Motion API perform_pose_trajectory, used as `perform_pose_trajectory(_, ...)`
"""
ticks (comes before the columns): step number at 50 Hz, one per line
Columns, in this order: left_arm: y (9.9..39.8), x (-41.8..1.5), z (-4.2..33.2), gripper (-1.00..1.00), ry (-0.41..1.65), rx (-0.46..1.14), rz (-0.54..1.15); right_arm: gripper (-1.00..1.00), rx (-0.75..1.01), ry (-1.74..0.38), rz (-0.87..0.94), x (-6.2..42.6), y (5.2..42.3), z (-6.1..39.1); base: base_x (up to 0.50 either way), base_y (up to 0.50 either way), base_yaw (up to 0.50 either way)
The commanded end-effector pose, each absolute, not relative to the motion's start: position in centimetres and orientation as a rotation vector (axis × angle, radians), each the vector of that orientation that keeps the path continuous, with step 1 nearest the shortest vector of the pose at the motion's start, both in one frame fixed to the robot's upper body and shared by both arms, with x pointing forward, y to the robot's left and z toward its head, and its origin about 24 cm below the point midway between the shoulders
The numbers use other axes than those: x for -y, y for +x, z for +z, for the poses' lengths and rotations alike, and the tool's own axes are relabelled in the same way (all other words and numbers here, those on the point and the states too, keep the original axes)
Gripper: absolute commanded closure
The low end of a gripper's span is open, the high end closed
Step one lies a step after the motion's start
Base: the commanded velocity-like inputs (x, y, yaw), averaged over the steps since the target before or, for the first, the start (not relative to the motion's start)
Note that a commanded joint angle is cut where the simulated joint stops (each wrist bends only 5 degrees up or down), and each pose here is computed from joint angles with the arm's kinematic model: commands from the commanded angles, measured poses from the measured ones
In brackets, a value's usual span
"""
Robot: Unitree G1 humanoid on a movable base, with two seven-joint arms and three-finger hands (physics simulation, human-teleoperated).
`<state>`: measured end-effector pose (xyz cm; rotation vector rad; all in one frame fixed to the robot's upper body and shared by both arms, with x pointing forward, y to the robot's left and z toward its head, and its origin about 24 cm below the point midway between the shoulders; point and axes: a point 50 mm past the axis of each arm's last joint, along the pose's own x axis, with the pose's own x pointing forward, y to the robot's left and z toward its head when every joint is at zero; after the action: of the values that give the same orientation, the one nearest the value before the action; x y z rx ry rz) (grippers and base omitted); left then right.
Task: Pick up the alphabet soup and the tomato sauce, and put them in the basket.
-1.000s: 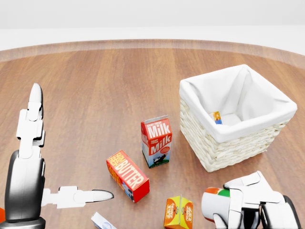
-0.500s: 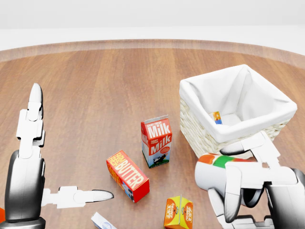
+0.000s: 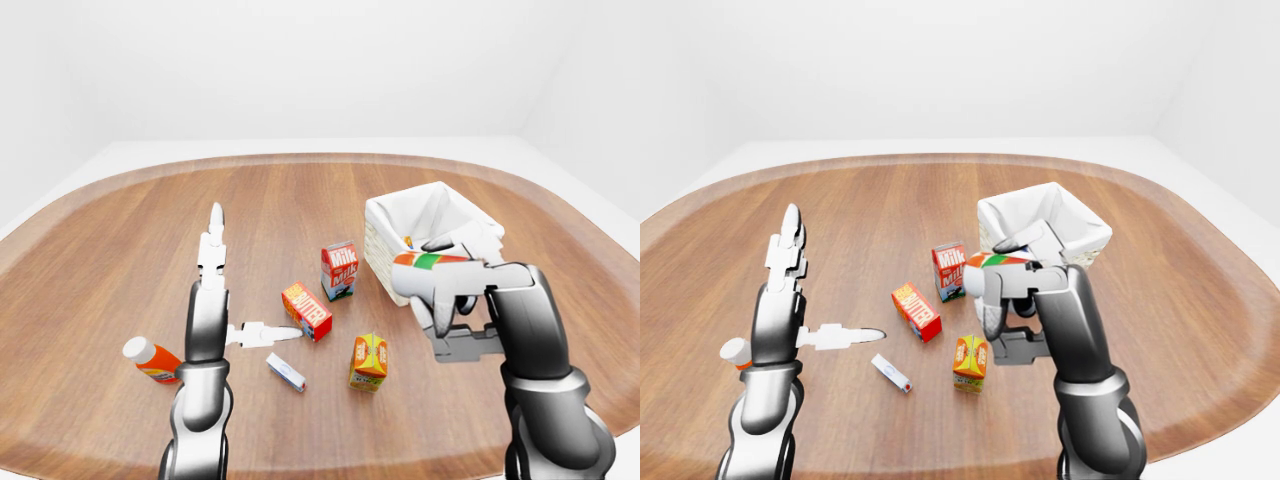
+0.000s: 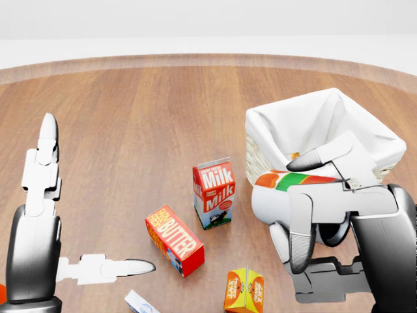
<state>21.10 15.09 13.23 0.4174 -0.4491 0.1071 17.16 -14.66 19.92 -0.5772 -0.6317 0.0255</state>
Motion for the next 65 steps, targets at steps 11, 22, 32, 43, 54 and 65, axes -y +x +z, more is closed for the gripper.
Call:
perform_pose_trajectory(11,21.0,-15.0,13.4,-1.0,0.42,0.457,0.105,1.0,0.694,-0.667,0.029,14.0,20.3,21.7,0.0,0.0,0.0)
perform_pose_trajectory(22,21.0,-15.0,13.3,-1.0,0.42,0.453,0.106,1.0,0.642,-0.719,0.01,14.6,23.2,21.4,0.0,0.0,0.0)
perform_pose_trajectory(32,21.0,-15.1,13.3,-1.0,0.419,0.452,0.106,1.0,0.663,-0.74,-0.007,15.0,24.4,22.4,0.0,0.0,0.0)
perform_pose_trajectory(43,21.0,-15.1,13.3,-1.0,0.418,0.453,0.107,1.0,0.67,-0.76,-0.036,15.2,26.0,23.2,0.0,0.0,0.0)
perform_pose_trajectory(54,21.0,-15.1,13.3,-1.0,0.419,0.453,0.107,1.0,0.671,-0.749,-0.111,16.1,27.9,23.9,0.0,0.0,0.0)
perform_pose_trajectory(65,21.0,-15.1,13.3,-1.0,0.419,0.453,0.106,1.0,0.585,-0.792,-0.183,17.4,31.7,22.8,0.0,0.0,0.0)
